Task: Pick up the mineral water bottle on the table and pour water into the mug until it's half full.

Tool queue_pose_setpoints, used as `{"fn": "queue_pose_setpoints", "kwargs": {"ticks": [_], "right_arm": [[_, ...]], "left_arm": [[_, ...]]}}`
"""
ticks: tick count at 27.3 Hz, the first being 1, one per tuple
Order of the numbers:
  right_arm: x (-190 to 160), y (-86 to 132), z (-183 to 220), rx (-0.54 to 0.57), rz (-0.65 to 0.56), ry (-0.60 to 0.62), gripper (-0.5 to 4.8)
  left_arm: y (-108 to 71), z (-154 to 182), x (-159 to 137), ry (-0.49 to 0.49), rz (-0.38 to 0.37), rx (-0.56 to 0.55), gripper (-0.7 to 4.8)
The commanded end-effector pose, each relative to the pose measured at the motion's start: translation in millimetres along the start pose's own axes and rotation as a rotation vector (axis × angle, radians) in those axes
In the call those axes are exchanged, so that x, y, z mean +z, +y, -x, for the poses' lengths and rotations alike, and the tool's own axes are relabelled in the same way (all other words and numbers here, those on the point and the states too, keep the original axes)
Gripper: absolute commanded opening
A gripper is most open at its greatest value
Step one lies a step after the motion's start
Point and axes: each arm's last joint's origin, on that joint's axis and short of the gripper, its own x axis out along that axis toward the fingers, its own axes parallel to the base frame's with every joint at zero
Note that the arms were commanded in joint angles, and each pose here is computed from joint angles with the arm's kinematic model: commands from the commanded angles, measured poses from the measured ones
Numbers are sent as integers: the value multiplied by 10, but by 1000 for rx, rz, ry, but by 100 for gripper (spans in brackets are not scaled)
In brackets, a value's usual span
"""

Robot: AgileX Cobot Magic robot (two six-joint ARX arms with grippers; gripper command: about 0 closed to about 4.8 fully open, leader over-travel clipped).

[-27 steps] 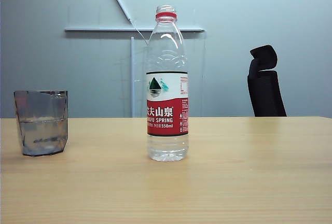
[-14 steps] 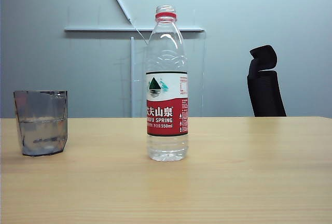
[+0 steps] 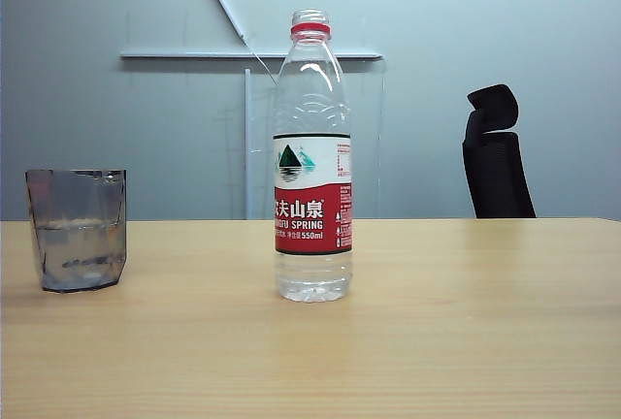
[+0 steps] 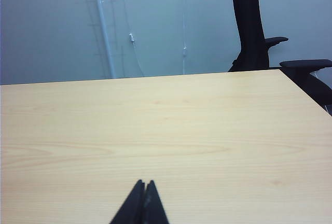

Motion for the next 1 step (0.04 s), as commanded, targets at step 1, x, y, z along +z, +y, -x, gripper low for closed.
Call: {"fn": "queue_pose_setpoints", "kwargs": {"ticks": [1], "right_arm": [[4,0,-1,-1,5,-15,-6]], "left_arm": [[1,1,19,-13,0,1,-2]]}}
